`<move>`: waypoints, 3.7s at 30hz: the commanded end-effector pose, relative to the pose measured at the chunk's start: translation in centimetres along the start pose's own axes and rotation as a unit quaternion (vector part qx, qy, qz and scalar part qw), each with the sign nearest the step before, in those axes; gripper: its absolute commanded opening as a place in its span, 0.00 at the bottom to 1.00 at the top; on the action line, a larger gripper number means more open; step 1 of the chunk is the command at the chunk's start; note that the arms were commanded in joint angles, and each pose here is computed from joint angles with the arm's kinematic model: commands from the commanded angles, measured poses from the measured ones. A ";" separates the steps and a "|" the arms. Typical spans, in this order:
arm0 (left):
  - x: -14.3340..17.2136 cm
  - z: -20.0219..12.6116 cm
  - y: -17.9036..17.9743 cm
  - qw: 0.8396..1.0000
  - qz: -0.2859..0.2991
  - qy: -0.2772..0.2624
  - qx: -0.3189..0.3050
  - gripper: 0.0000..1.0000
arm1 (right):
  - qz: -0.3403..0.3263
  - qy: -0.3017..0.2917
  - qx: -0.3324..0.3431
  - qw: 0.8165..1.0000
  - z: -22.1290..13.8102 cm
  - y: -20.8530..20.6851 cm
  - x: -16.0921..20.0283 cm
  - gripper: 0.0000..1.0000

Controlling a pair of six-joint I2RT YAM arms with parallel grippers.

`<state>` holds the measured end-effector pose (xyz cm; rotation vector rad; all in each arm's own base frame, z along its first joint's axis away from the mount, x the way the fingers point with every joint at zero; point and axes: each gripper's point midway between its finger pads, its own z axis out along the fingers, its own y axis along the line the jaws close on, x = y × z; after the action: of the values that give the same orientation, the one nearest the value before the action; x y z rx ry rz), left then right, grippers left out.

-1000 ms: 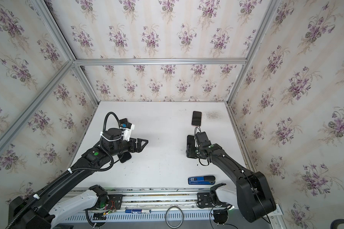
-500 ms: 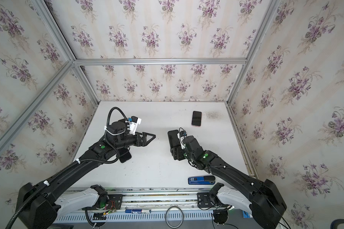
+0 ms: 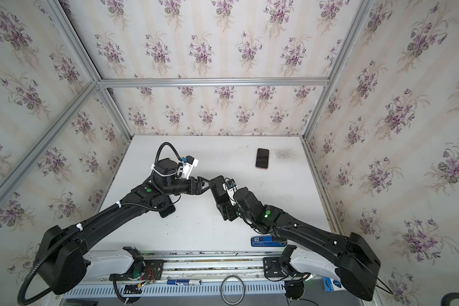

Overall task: Take the phone out of the phone case
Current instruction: Pass the phone.

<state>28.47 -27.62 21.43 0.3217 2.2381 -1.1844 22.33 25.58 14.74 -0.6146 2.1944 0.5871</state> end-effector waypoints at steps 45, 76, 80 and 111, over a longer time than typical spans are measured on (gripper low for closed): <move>-7.1 -9.3 -6.2 0.977 0.072 -0.199 0.008 0.00 | 0.007 -0.159 -0.106 0.982 -6.5 4.9 -7.8 0.98; -13.8 -24.8 -18.3 0.862 0.081 -0.439 0.241 0.00 | 0.093 -0.264 -0.421 0.863 -14.0 11.3 -19.4 0.84; -14.2 -24.6 -17.9 0.855 0.064 -0.437 0.272 0.00 | 0.102 -0.278 -0.423 0.856 -14.5 10.0 -20.5 0.81; -14.2 -23.3 -16.6 0.854 0.045 -0.427 0.293 0.00 | 0.117 -0.299 -0.488 0.812 -16.6 10.7 -24.5 0.38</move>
<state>24.41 -17.96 49.75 0.0548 1.1494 -1.5372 22.04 30.42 44.20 -0.5088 1.3299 1.7860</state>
